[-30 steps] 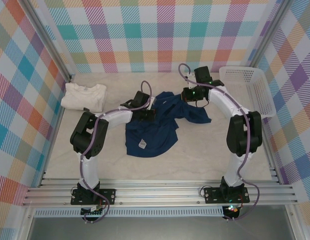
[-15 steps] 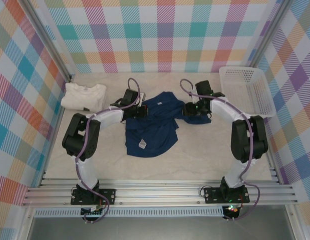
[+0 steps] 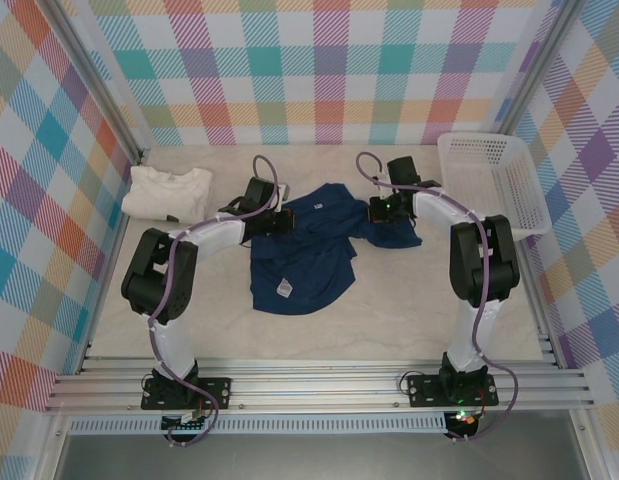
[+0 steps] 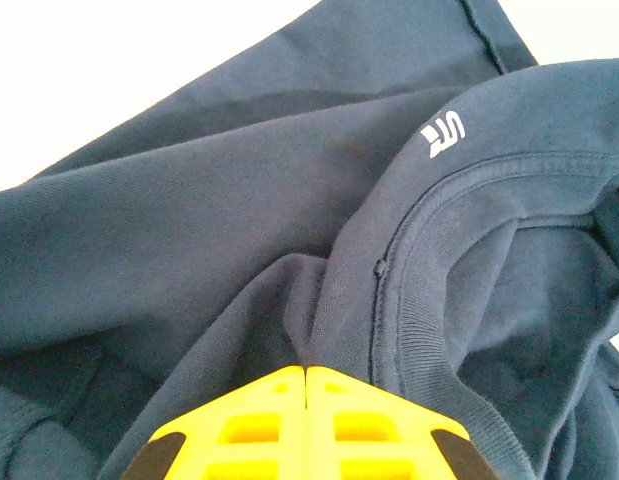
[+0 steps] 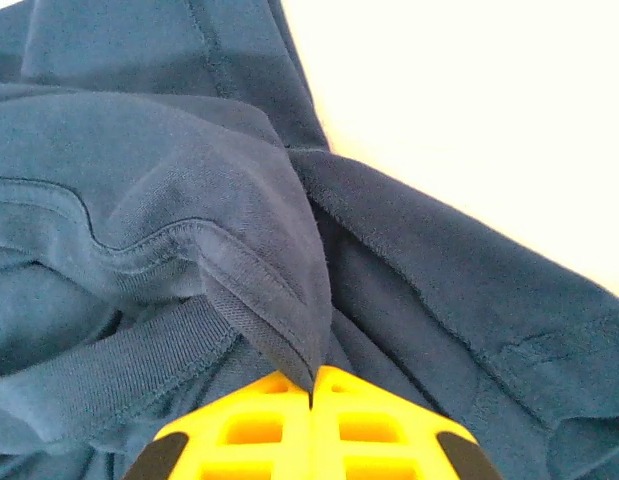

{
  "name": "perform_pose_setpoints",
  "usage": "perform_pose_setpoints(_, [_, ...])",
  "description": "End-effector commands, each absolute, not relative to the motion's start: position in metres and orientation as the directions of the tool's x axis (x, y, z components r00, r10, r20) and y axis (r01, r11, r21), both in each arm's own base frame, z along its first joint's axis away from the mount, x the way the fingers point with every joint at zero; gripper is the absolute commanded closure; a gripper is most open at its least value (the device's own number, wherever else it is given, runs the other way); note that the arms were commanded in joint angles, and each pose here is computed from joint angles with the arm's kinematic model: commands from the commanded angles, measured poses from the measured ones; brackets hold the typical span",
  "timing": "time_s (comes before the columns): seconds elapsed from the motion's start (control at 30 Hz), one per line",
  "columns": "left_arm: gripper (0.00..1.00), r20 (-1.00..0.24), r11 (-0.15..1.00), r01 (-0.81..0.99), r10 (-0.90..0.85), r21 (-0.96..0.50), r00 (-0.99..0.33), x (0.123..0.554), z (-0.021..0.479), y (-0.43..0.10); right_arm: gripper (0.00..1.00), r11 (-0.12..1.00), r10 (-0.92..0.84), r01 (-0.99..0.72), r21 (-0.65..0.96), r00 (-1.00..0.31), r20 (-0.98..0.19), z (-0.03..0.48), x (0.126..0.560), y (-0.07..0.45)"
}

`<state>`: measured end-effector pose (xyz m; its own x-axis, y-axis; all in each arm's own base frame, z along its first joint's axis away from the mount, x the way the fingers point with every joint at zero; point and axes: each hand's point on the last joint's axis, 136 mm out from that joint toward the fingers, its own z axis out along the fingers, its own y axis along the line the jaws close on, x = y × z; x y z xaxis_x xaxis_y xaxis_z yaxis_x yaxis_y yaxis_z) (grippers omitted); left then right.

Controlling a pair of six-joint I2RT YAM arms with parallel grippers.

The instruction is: Fold the inside-out t-shirt

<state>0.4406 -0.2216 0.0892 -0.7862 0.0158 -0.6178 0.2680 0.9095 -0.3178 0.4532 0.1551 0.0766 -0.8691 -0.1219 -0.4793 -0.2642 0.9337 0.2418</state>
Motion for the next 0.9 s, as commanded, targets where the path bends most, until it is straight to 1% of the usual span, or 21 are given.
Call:
perform_pose_setpoints(0.0, [1.00, -0.708, 0.907, 0.256, -0.063, -0.334, -0.703, 0.446, 0.141, -0.215, 1.00, 0.918, -0.104, -0.304, 0.255, -0.804, -0.585, 0.121, 0.457, 0.158])
perform_pose_setpoints(0.17, [1.00, -0.776, 0.886, 0.262, -0.153, -0.381, -0.612, 0.433, 0.200, -0.207, 1.00, 0.870, -0.025, -0.383, 0.310, -0.663, -0.749, 0.209, 0.425, 0.164])
perform_pose_setpoints(0.27, [1.00, -0.813, 0.886, 0.263, -0.188, -0.383, -0.550, 0.424, 0.233, -0.197, 1.00, 0.844, 0.010, -0.434, 0.315, -0.574, -0.819, 0.256, 0.405, 0.166])
perform_pose_setpoints(0.37, [1.00, -0.862, 0.893, 0.261, -0.222, -0.368, -0.455, 0.411, 0.276, -0.182, 1.00, 0.826, -0.001, -0.503, 0.253, -0.451, -0.893, 0.305, 0.381, 0.169])
perform_pose_setpoints(0.47, [1.00, -0.910, 0.905, 0.258, -0.244, -0.338, -0.336, 0.395, 0.329, -0.164, 1.00, 0.811, -0.025, -0.564, 0.157, -0.301, -0.953, 0.361, 0.353, 0.172])
perform_pose_setpoints(0.53, [1.00, -0.937, 0.909, 0.272, -0.252, -0.315, -0.243, 0.375, 0.375, -0.153, 1.00, 0.799, -0.036, -0.594, 0.091, -0.199, -0.979, 0.401, 0.329, 0.172])
perform_pose_setpoints(0.63, [1.00, -0.953, 0.906, 0.294, -0.281, -0.303, -0.115, 0.338, 0.438, -0.136, 1.00, 0.780, -0.037, -0.625, 0.024, -0.084, -0.996, 0.452, 0.293, 0.171])
perform_pose_setpoints(0.73, [1.00, -0.948, 0.898, 0.320, -0.317, -0.303, -0.009, 0.298, 0.490, -0.118, 1.00, 0.766, -0.032, -0.642, -0.034, 0.014, -0.999, 0.493, 0.257, 0.168])
perform_pose_setpoints(0.87, [1.00, -0.930, 0.883, 0.358, -0.356, -0.303, 0.092, 0.249, 0.546, -0.096, 1.00, 0.756, 0.024, -0.652, -0.063, 0.123, -0.992, 0.545, 0.209, 0.151])
